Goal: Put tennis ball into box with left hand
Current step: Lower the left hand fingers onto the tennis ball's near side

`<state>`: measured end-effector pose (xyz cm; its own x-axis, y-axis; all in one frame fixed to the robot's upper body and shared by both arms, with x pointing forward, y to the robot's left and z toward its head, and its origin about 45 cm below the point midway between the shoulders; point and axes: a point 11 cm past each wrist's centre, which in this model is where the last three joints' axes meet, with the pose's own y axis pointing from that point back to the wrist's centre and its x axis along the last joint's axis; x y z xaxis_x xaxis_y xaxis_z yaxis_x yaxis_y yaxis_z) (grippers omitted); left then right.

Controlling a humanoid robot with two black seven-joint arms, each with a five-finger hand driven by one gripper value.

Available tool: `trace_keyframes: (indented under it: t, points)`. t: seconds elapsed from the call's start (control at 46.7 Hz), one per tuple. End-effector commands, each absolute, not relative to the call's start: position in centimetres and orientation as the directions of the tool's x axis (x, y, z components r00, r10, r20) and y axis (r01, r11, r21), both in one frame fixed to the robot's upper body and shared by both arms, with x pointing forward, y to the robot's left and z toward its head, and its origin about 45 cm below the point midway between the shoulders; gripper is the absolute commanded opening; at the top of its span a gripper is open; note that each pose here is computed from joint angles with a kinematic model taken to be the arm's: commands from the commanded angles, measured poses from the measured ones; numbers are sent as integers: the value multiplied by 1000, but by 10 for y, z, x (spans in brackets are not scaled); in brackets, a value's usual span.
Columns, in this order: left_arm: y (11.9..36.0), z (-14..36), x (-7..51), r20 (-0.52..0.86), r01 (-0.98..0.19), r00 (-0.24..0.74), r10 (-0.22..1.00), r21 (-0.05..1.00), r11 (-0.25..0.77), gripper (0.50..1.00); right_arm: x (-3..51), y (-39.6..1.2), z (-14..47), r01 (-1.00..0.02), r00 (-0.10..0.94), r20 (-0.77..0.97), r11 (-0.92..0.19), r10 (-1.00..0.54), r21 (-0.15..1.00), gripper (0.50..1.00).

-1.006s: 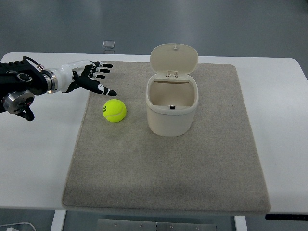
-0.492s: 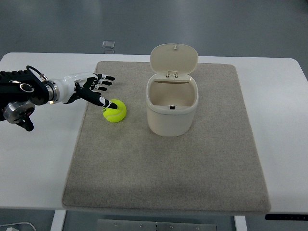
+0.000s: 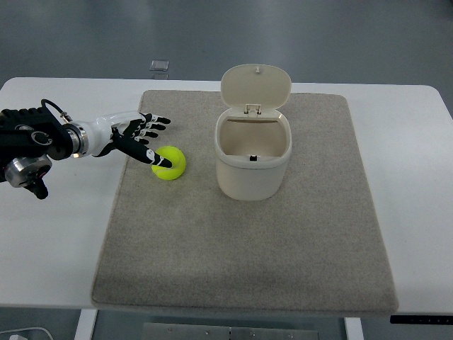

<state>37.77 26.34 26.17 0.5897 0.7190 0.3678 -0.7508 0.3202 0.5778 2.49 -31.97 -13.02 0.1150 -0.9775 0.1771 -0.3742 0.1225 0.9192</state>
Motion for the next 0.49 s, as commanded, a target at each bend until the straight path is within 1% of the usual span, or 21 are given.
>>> trace_keyframes:
  t: [0.0,0.471]
  points:
    - [267,263,378,373,-755,584,721,576,313,990,25,-320,-130,-374,115,178,124,-977,919,938]
    - [263,258,376,390,-749,604,696,576,327,986,25,-320,-130,-374,115,177,122,-977,919,940]
